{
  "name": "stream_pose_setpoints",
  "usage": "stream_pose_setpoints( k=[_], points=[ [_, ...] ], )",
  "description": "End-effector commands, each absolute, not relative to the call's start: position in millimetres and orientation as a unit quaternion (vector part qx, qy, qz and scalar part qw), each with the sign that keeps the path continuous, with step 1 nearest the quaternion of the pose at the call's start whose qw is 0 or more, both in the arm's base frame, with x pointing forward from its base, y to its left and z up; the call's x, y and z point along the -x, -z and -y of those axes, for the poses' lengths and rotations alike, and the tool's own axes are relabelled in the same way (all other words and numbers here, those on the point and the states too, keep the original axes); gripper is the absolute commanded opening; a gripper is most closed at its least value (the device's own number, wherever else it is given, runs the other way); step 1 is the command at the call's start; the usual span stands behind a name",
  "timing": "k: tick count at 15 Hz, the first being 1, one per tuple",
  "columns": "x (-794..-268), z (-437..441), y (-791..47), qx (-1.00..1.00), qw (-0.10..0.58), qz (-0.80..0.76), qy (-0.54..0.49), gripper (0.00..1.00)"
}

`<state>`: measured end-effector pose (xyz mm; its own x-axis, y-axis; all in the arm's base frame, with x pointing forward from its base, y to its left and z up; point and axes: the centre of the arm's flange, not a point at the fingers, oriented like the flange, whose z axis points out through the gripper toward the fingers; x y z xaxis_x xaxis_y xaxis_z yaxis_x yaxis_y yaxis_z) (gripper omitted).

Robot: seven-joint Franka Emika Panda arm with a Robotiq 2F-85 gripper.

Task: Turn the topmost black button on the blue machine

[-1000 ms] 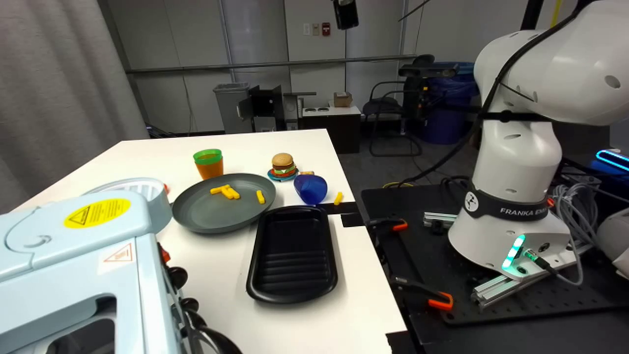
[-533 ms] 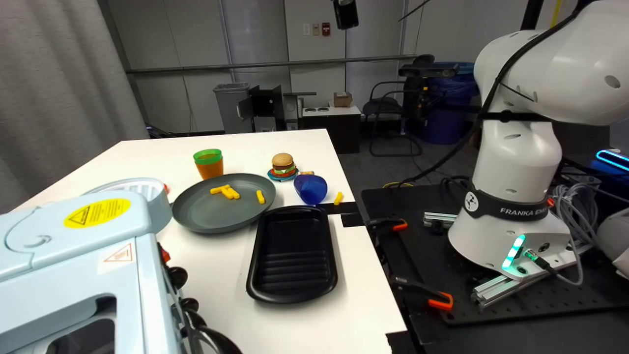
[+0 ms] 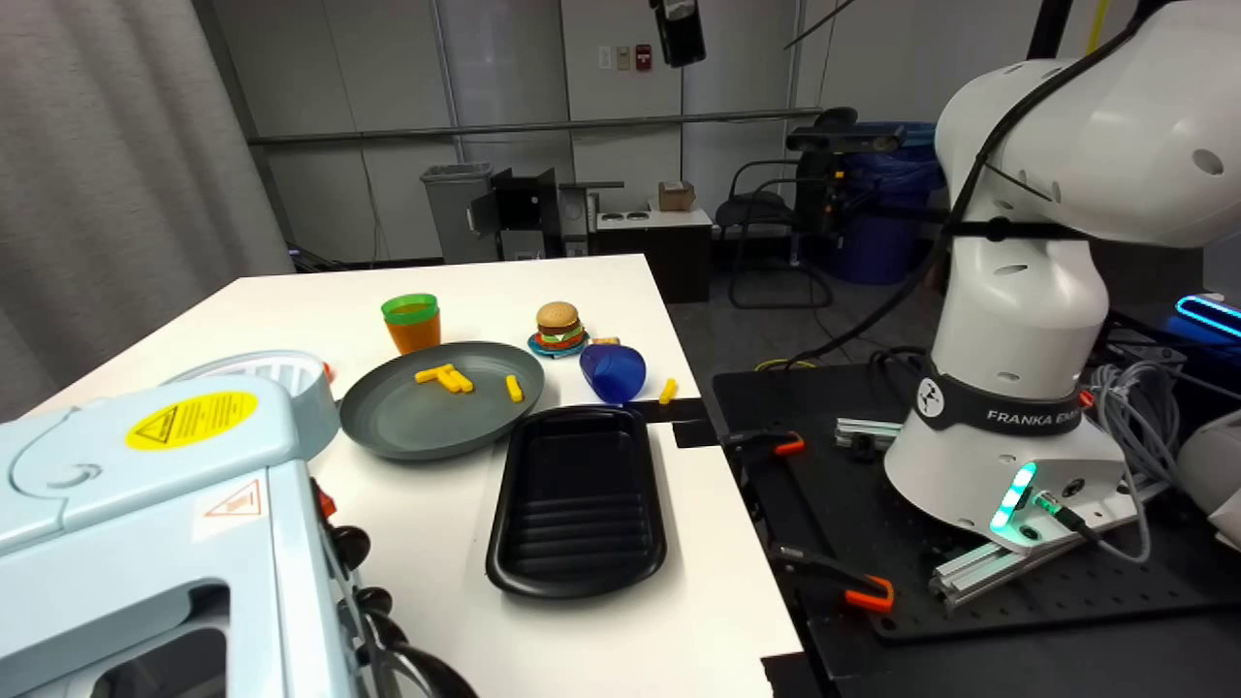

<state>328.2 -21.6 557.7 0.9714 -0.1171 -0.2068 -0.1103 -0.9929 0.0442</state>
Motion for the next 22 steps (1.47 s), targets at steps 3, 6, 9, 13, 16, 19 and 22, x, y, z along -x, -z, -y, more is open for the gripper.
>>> stream_pose_setpoints(
  k=[3, 6, 9, 13, 16, 19, 22],
  points=[
    [-335, 17, -550, -0.993, 0.025, 0.059, 0.102, 1.0],
    [-340, 13, -542, -0.992, 0.026, 0.054, 0.107, 1.0],
    [-347, 7, -532, -0.992, 0.031, 0.046, 0.116, 1.0],
    [-358, -3, -514, -0.991, 0.037, 0.031, 0.127, 0.84],
    [-365, -12, -503, -0.99, 0.041, 0.019, 0.136, 0.55],
    [-369, -21, -492, -0.988, 0.046, 0.006, 0.145, 0.32],
    [-372, -33, -482, -0.987, 0.051, -0.009, 0.152, 0.1]
  ],
)
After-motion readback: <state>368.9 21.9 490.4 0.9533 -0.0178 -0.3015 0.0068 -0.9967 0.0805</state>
